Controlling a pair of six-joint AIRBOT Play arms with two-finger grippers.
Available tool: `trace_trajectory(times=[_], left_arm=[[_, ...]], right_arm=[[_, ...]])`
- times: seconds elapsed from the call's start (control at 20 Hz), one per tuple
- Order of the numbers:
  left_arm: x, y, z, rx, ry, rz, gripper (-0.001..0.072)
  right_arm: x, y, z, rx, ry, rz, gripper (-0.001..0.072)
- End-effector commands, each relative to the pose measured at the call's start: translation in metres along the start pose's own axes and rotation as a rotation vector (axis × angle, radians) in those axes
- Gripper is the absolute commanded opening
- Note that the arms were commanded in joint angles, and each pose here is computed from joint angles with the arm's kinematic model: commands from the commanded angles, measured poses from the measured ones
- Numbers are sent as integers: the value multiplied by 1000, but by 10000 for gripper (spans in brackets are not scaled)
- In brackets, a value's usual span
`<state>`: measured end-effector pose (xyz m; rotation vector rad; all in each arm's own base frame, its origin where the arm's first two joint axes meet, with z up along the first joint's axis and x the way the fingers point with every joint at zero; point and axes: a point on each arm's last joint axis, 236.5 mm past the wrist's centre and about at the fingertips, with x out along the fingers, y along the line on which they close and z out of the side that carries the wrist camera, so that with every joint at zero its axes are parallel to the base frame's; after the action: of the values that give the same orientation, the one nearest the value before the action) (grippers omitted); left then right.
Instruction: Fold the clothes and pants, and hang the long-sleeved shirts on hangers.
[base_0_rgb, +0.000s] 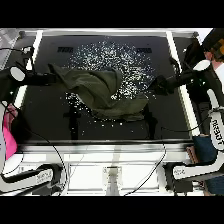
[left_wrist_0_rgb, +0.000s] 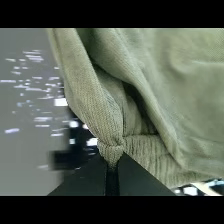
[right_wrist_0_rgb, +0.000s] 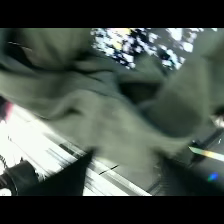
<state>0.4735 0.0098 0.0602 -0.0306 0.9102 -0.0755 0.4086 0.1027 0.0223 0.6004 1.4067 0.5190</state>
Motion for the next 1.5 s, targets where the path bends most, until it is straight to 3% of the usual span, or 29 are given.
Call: trace_trajectory(times=[0.0, 0.35, 1.1, 1.3, 1.35, 1.45], left_arm=[[-13, 20, 4, 144, 8, 171, 40], [-10, -26, 7, 304, 3, 158, 41], [-10, -26, -1, 307, 37, 157, 43], [-10, -27, -1, 303, 37, 151, 43], [-10, -27, -1, 303, 37, 151, 43], [-10, -27, -1, 303, 36, 151, 44]], right_arm=[[19, -24, -7, 129, 2, -60, 523], [52, -28, 15, 215, -62, -98, 523], [56, -59, 30, 281, -86, -167, 502], [76, -55, 12, 289, 5, -170, 502], [84, -53, 9, 282, 24, -172, 477], [96, -47, 6, 261, 36, -176, 286]])
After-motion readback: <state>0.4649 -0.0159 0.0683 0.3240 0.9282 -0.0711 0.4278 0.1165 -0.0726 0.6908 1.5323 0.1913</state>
